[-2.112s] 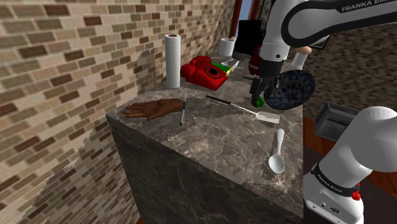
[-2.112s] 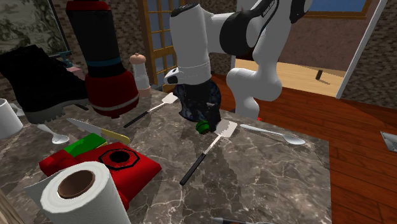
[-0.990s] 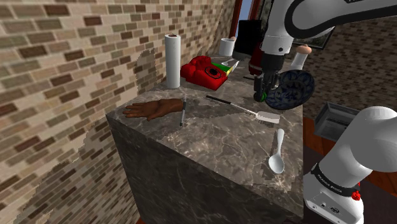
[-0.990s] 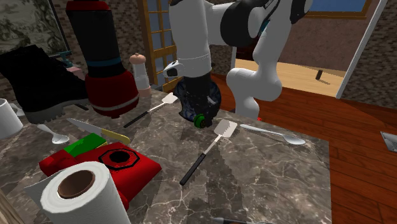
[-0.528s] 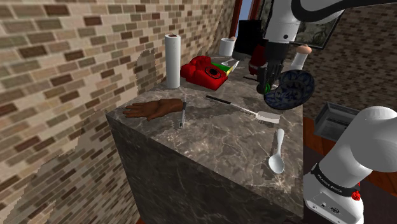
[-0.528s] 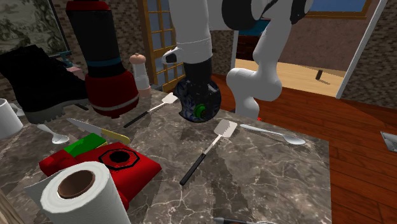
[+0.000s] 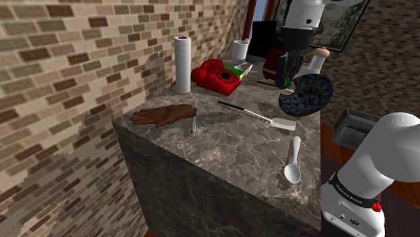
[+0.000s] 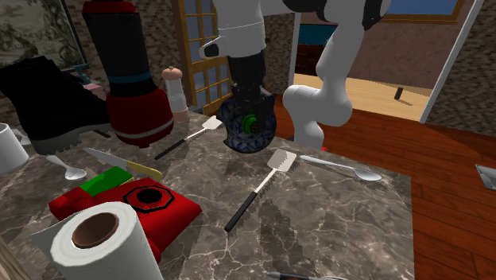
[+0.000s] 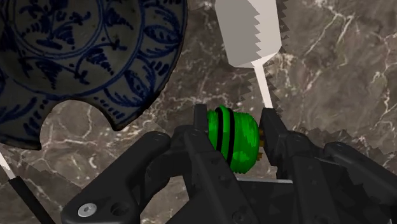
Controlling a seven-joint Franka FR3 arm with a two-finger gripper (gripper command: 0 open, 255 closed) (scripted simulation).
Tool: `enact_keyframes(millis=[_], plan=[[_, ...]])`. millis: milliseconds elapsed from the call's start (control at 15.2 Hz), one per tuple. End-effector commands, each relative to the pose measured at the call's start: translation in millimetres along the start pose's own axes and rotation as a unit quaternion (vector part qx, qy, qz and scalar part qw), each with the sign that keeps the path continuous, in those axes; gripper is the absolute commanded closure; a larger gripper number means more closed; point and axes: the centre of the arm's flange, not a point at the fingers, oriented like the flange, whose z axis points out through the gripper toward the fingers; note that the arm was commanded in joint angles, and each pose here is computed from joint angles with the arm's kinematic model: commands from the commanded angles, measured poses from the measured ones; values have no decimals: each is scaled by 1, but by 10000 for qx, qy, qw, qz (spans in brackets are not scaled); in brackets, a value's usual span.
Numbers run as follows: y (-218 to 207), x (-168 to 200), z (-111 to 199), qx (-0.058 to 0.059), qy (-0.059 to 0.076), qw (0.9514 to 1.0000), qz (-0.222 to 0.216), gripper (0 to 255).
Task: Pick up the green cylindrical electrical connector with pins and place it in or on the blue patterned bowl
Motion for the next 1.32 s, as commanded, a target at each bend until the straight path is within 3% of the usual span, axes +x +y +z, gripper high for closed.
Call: enact_keyframes(millis=[0,528,1254], plan=[[-1,-1,-10,0,-2,10000,0,255],[-4,-6,-49,0,-2,10000,0,255],[128,-68,-54,0,-2,10000,0,255]])
